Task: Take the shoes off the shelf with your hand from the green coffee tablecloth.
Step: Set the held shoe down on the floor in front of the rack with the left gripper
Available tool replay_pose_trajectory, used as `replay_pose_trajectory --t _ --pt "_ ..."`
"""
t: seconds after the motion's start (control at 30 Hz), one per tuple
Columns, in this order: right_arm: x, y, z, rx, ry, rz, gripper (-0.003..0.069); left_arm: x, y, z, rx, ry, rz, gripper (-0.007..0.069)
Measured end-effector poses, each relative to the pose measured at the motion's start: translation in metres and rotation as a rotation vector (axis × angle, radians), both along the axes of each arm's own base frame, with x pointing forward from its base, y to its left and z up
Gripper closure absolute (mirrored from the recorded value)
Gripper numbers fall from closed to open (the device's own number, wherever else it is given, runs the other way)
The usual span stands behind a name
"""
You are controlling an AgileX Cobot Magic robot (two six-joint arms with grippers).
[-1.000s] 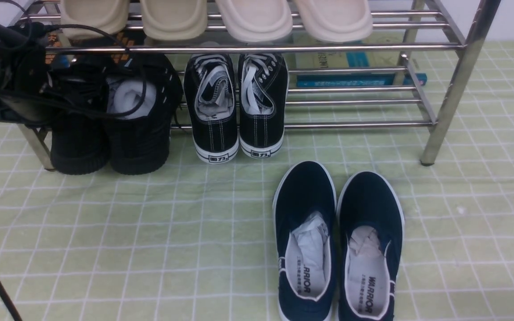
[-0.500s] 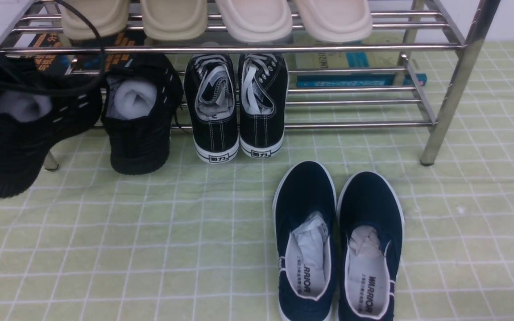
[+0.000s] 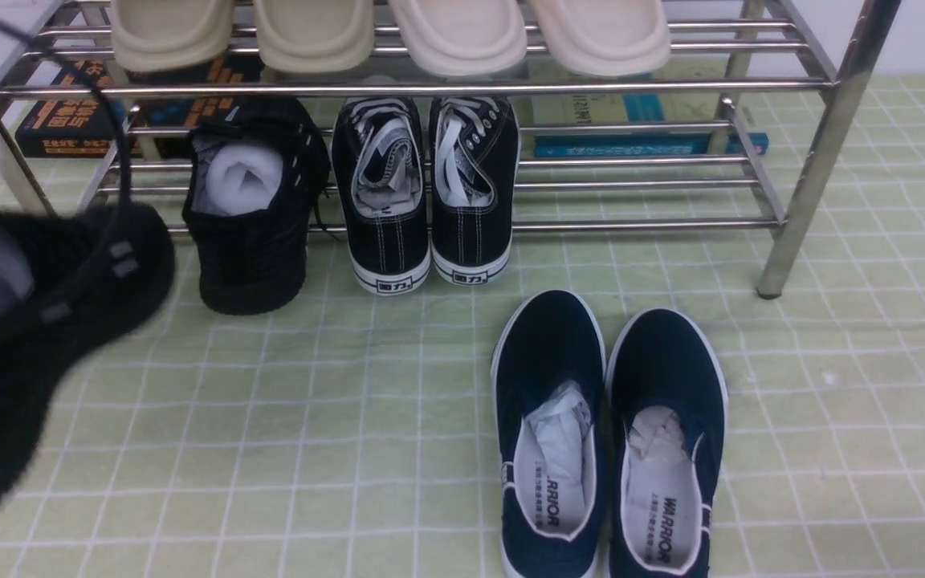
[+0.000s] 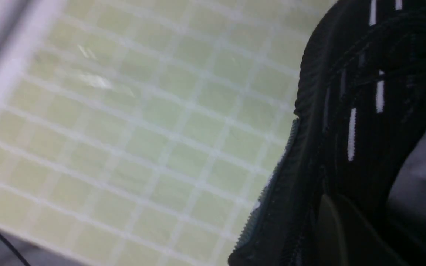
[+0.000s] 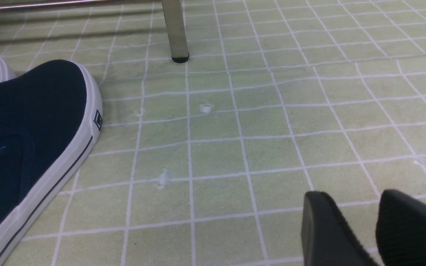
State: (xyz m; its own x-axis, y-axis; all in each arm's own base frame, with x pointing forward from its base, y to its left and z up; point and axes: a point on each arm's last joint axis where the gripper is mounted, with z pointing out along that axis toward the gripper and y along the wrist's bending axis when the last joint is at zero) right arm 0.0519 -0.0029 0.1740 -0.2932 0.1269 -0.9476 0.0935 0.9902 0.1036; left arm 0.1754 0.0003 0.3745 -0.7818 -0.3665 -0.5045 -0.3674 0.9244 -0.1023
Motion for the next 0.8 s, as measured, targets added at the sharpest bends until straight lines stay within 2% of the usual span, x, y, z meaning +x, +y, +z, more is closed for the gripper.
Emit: replay_pose_trajectory --t 0.33,0.5,0.8 --pt "0.000 0.000 0.000 0.000 0.000 0.000 0.0421 -0.042 -0.008 -0.073 -0.135 0.177 0.039 0.0608" --pt "0.000 0.000 0.000 0.000 0.000 0.000 0.0421 -0.035 -0.015 -0.098 -0.223 0.091 0.033 0.0606" --pt "0.000 0.000 0.000 0.000 0.000 0.000 0.0421 -0.020 -0.016 -0.093 -0.288 -0.096 0.076 0.0605"
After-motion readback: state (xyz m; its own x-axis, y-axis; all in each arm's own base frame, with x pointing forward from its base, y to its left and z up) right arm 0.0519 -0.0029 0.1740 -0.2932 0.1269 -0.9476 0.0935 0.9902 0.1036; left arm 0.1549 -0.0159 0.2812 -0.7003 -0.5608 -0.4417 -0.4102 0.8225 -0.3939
